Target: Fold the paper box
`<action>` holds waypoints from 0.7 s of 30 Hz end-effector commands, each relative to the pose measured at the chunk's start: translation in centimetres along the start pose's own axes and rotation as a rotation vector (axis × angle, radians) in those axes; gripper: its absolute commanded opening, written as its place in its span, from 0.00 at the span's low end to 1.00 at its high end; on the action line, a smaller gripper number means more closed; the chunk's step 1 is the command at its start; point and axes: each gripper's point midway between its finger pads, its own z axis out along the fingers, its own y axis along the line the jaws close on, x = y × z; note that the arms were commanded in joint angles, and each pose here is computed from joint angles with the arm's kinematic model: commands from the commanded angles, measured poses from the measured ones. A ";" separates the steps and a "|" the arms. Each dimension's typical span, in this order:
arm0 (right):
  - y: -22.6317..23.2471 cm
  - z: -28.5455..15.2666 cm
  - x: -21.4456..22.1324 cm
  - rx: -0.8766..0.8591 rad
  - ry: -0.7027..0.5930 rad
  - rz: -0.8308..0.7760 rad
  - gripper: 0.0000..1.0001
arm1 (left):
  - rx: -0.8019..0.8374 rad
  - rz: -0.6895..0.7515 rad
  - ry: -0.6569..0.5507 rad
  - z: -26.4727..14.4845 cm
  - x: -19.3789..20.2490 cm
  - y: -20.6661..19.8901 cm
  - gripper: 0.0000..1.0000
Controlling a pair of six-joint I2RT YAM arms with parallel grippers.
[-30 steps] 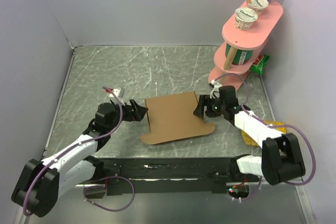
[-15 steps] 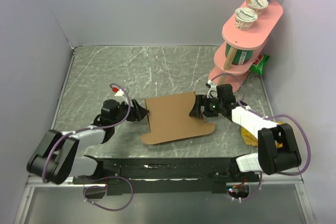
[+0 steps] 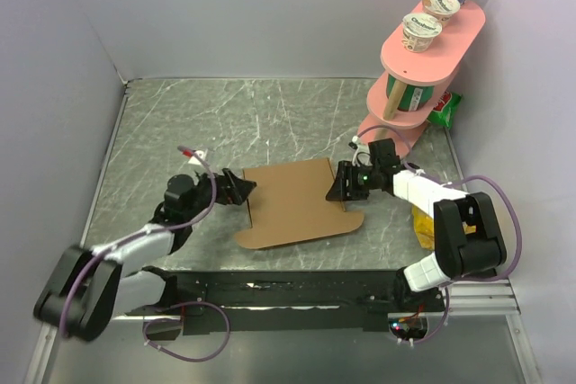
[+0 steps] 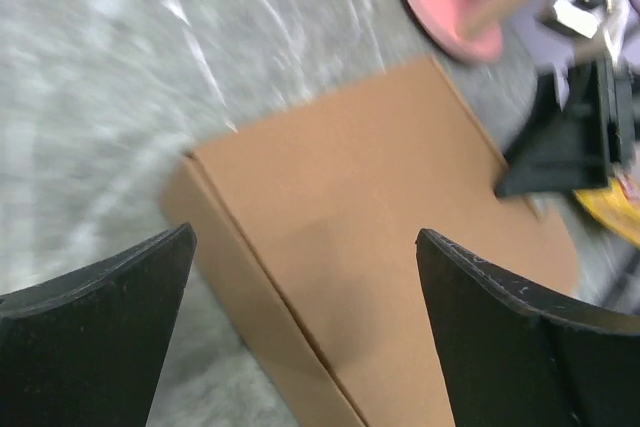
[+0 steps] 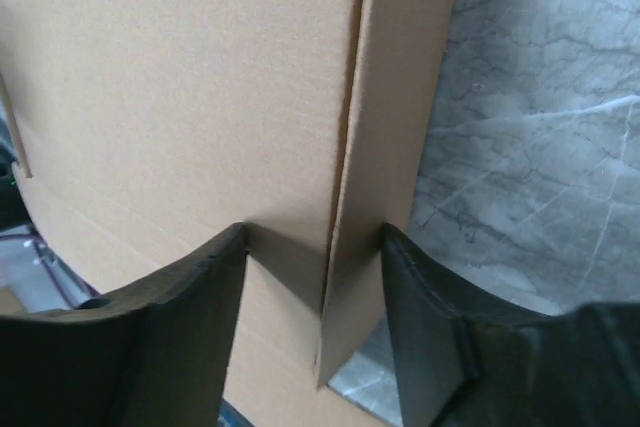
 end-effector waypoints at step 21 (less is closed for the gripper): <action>-1.8 -1.9 0.5 0.112 0.135 0.055 0.27 | -0.027 0.224 -0.072 -2.7 -2.2 -0.2 0.96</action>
